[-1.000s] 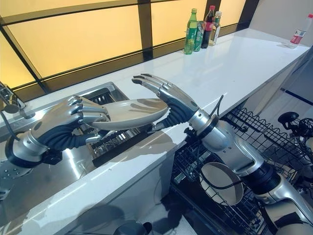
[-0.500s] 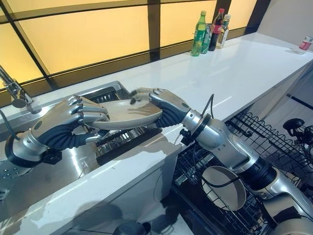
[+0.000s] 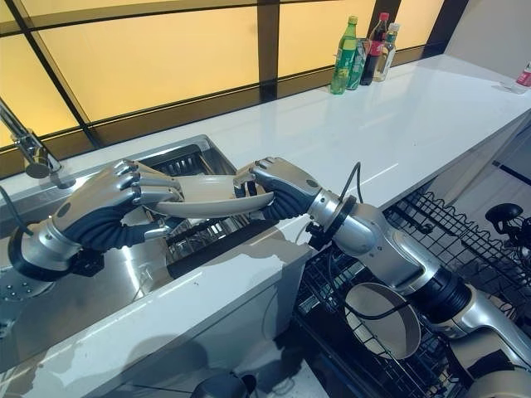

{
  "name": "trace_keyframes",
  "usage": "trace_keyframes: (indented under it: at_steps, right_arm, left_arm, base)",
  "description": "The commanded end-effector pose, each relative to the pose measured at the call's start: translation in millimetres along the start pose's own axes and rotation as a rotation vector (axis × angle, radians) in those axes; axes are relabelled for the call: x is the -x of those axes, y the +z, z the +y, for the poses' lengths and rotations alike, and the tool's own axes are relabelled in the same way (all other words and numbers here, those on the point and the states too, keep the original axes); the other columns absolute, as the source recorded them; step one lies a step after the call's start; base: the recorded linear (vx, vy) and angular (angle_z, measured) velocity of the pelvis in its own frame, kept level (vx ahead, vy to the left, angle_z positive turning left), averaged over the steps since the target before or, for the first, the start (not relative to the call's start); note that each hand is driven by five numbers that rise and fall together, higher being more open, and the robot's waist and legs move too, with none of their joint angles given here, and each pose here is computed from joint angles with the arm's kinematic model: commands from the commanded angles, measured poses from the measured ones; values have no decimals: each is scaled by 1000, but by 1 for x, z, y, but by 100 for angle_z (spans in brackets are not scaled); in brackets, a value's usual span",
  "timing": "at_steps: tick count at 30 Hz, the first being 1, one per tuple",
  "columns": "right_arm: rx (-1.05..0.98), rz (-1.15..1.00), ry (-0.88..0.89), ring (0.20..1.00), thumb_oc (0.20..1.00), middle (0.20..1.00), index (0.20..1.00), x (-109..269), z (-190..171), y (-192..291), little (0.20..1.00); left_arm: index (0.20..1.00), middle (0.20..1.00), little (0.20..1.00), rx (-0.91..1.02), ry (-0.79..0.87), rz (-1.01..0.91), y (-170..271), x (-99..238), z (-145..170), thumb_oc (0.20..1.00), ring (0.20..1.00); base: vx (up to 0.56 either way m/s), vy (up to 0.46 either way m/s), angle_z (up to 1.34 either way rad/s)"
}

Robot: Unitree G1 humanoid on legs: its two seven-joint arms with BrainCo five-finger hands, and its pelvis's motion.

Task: Pick up plates and place into dishwasher.

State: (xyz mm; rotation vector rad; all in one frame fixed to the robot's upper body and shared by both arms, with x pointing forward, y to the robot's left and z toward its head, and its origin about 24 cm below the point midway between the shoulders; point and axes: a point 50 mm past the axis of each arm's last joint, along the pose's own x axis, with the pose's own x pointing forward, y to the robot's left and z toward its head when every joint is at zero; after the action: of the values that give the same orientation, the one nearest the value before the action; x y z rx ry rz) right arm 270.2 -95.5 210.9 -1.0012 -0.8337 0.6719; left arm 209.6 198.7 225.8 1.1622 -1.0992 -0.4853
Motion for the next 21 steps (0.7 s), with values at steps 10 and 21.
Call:
trace_keyframes:
  at_steps: [10,21]
  right_arm:
    - [36,-13,-443,200,200,200,200,5,-36,-1,200]
    - [92,111,-567,200,200,200,200,43,-52,-18,200]
  left_arm:
    - [1000,1000,1000,82,272,4,0,1,16,1000,1000]
    - [1000,1000,1000,-129,455,54,-2,13,42,1000,1000]
  base:
    - [0,0,0]
    - [22,-3,-1]
